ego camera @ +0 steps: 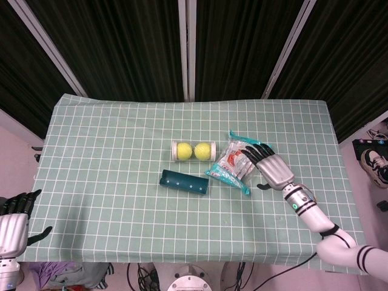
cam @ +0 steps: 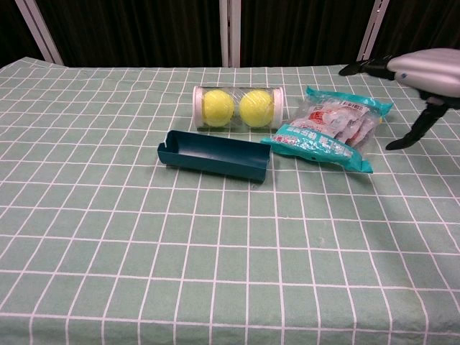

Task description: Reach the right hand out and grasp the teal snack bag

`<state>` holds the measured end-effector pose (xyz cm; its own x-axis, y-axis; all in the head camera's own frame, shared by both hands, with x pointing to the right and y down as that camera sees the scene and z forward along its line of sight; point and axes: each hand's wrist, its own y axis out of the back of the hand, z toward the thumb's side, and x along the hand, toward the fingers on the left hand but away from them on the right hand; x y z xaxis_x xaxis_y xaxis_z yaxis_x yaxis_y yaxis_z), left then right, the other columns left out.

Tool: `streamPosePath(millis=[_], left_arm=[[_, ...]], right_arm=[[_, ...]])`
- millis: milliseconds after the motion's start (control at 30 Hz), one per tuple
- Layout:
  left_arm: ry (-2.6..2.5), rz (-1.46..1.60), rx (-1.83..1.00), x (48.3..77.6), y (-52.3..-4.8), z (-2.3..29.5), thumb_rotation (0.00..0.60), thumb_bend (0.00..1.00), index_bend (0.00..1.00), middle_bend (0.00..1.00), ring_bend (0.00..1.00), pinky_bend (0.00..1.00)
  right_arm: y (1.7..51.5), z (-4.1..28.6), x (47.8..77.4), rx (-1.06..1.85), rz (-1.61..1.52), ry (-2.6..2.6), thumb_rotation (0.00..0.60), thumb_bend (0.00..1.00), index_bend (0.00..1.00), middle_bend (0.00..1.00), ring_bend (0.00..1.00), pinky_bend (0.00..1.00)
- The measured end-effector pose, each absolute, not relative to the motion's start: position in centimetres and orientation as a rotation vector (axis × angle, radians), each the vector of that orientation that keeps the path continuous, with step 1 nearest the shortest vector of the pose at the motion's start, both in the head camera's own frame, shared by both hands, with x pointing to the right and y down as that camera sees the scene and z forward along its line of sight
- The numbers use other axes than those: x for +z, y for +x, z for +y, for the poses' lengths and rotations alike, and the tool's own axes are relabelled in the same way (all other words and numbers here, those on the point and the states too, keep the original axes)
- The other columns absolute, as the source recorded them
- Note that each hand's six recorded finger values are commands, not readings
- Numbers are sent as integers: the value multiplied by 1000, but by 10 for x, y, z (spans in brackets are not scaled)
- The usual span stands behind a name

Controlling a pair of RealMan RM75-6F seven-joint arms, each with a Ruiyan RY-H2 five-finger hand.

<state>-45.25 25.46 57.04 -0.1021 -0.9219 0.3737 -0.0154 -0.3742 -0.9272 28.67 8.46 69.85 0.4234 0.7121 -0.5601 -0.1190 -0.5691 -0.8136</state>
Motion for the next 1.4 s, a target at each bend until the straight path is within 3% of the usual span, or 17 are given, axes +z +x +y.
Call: streamPosePath(millis=[167,467,600,700,833,900,1067,1267,1400], left_arm=[[-1429,1086,-1606,572,-459,260,580,95,135,189,140,175],[-1446,1094,-1603,578,-457,258,583,94,134,189,140,175],[-1443,1100,-1608,578,-458,258,579,94,135,189,140,175],[-1442,1110,-1611,578,-459,258,581,94,134,189,140,175],[-1436,1118,-1604,575,-461,259,581,93,134,189,140,176],[-1431,1123,-1601,574,-461,259,581,93,134,189,140,175],[-1429,1132,-1593,572,-462,260,582,91,134,189,140,176],[-1425,1133,-1574,569,-459,258,580,91,134,189,140,176],[-1420,1132,-1556,565,-454,258,582,91,135,189,140,176]], right_arm=[[280,80,728,1315,-455,-1852,600,1,0,35,0,60],[269,63,747,1331,-435,-1839,600,7,0,38,0,46],[254,53,759,1323,-415,-1845,600,188,15,94,0,50],[246,52,768,1321,-388,-1850,600,408,212,235,59,153],[241,56,773,1295,-366,-1847,600,664,613,511,345,436],[241,55,769,1262,-393,-1838,600,755,726,585,429,525],[246,52,746,1137,-526,-1817,600,858,828,656,510,633],[253,51,689,907,-697,-1779,600,883,849,669,533,643],[229,62,653,741,-745,-1826,600,879,849,665,532,643]])
